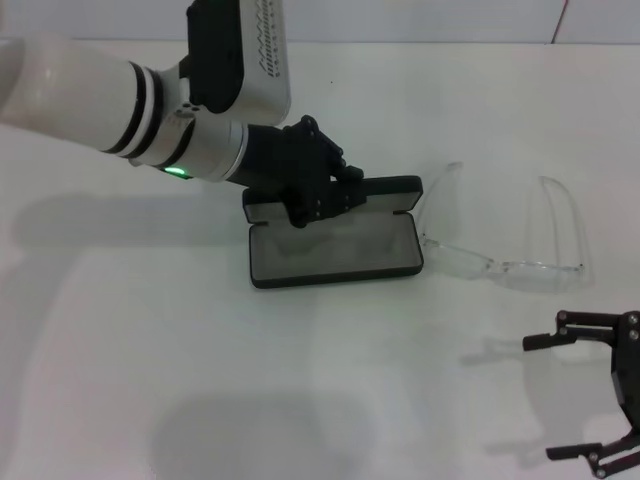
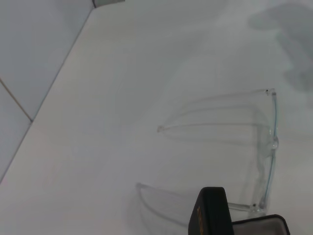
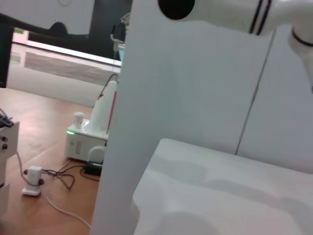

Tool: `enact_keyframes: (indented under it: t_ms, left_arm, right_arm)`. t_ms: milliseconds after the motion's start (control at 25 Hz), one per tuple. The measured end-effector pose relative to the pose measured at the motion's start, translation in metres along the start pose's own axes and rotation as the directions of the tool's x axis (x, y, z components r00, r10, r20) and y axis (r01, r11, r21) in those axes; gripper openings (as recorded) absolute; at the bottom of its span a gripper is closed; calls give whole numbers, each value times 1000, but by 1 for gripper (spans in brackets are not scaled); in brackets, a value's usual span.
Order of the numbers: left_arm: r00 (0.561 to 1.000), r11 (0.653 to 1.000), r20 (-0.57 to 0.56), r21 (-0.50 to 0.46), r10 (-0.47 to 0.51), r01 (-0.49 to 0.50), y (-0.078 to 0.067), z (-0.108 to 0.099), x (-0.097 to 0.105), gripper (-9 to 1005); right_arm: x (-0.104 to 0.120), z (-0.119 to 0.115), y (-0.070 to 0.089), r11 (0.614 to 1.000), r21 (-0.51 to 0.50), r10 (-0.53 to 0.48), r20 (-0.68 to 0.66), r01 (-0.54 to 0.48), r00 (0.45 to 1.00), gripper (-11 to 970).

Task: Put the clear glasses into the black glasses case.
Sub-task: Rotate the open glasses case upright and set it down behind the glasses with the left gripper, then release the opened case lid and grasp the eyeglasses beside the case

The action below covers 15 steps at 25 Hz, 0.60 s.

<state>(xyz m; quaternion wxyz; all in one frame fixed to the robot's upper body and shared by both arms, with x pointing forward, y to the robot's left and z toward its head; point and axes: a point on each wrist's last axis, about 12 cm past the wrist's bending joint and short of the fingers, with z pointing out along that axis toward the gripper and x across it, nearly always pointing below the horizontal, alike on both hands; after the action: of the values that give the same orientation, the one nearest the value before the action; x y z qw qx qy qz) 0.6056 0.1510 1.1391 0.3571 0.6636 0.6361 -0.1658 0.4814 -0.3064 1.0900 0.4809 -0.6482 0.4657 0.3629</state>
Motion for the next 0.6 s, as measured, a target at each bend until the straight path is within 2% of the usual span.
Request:
enact_keyframes:
  t_ms: [240,320,440,600]
  left_arm:
    - [999,999,5,-11,34,-34,-3,-4,-7,220]
    - [999,999,13,-26,39,-38,-5,-8,-7,265]
    - [996,998,79,-54,36,-32,-11,-16,-9,331]
    - [958,995,286,-90,-19,47,-24,-29,-8,420]
  right_arm:
    - [-1,-6,1,999,47,15,13,-16,1000,886]
    - [-1,-6,1,999,48,25,15,-25,1000,886]
    - [-2,-7,-1,997,58,41,16,-42,999,886]
    - [-11,-12,-17,991,113,75,15,-77,997,887]
